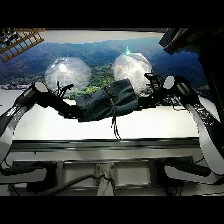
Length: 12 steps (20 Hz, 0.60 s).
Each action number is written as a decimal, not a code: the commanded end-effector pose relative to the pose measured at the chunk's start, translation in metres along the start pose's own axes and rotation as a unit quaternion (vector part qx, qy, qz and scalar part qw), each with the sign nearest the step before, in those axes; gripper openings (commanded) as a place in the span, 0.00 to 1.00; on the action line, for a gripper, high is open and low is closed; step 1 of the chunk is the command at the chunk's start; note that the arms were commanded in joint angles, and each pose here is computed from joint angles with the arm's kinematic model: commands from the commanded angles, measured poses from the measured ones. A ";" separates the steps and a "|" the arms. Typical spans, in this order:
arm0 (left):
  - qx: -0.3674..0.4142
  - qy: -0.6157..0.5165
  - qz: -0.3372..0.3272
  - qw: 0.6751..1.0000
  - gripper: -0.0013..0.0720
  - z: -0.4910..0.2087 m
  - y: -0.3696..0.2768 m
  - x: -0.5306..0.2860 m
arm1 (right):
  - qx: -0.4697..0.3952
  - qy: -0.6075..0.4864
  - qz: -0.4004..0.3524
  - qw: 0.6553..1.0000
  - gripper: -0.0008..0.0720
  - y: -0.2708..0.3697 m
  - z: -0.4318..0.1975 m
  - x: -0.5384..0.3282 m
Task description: Fold the clothes and pants, and hang the long-sleeved shirts on hangers.
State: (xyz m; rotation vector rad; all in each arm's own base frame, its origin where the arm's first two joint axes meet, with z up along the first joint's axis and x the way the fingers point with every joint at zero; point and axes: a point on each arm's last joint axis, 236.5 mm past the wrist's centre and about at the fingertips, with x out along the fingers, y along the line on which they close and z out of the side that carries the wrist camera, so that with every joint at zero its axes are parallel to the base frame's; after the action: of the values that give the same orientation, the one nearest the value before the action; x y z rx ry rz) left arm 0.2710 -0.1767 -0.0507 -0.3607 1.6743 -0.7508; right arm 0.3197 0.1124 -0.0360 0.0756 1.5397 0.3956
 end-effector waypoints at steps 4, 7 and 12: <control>-0.060 -0.030 -0.015 0.998 0.73 0.002 0.012 -0.032 | 0.110 -0.209 -0.023 0.971 0.93 -0.043 0.065 -0.070; -0.061 -0.117 -0.091 0.987 0.73 0.027 -0.020 -0.068 | 0.182 -0.233 0.114 0.948 0.94 -0.058 0.086 -0.073; -0.009 -0.234 -0.222 0.947 0.73 0.061 -0.095 -0.121 | 0.169 -0.165 0.246 0.940 0.97 -0.067 0.107 -0.050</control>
State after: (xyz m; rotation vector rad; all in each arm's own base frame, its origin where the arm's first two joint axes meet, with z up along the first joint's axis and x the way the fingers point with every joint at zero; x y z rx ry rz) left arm 0.3244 -0.1755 0.0462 -0.7387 1.3404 -0.7993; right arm 0.4202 0.0576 -0.0021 0.6604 1.2359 0.3574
